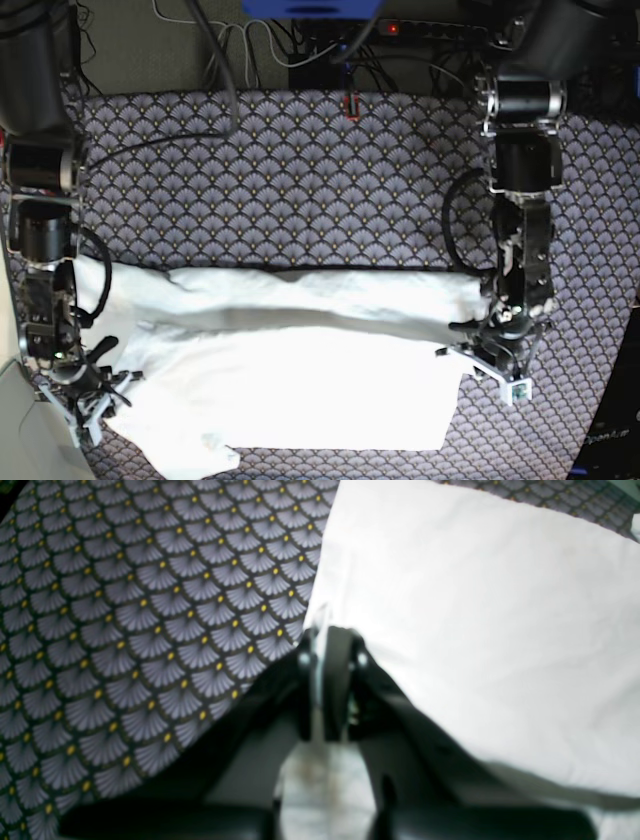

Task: Fold the T-shirt properly
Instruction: 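Lower the folded edge onto the shirt and open both grippers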

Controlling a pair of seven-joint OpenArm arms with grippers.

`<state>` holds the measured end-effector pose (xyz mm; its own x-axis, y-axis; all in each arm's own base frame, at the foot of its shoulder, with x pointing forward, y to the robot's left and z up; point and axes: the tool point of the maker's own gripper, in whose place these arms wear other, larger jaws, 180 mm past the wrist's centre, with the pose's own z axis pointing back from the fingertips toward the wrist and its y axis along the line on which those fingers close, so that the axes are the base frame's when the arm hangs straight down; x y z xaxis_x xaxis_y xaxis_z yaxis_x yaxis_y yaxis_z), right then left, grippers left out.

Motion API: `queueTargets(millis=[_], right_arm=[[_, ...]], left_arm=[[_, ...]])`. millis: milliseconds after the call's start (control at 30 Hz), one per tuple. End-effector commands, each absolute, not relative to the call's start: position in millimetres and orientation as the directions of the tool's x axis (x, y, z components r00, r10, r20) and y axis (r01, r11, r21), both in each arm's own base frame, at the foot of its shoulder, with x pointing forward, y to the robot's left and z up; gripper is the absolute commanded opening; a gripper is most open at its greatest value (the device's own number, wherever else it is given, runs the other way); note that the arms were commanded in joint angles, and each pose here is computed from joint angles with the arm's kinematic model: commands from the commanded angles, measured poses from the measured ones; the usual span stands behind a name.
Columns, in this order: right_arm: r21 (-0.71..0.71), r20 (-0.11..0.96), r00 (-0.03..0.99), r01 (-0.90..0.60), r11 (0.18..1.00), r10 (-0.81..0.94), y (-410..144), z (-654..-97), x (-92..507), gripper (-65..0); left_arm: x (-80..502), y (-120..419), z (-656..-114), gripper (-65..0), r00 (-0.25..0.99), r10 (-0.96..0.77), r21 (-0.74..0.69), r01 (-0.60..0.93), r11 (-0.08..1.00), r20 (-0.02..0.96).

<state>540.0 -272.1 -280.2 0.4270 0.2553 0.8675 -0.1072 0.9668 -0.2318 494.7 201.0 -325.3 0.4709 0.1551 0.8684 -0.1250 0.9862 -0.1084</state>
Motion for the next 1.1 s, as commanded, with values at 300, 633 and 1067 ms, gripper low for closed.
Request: queueTargets(millis=[300, 633, 1067], right_arm=[[-0.319, 0.879, 0.339, -0.105, 0.942, 0.335, -264.5, -250.2, 555.5, -64.1], [-0.324, 0.873, 0.348, -0.111, 0.939, 0.342, -264.2, -257.9, 552.3, -64.1], [-0.312, 0.878, 0.342, -0.123, 0.942, 0.336, -252.2, -258.6, 555.0, -64.1]], left_arm=[[518.4, 184.2, -310.1, -64.5, 0.372, 0.061, -0.044, -0.053, 0.998, 0.926], [518.4, 178.4, -313.0, -64.4, 0.374, 0.049, -0.036, -0.041, 0.999, 0.926], [532.4, 179.1, -288.5, -64.1, 0.329, 0.051, -0.039, -0.042, 0.998, 0.943]])
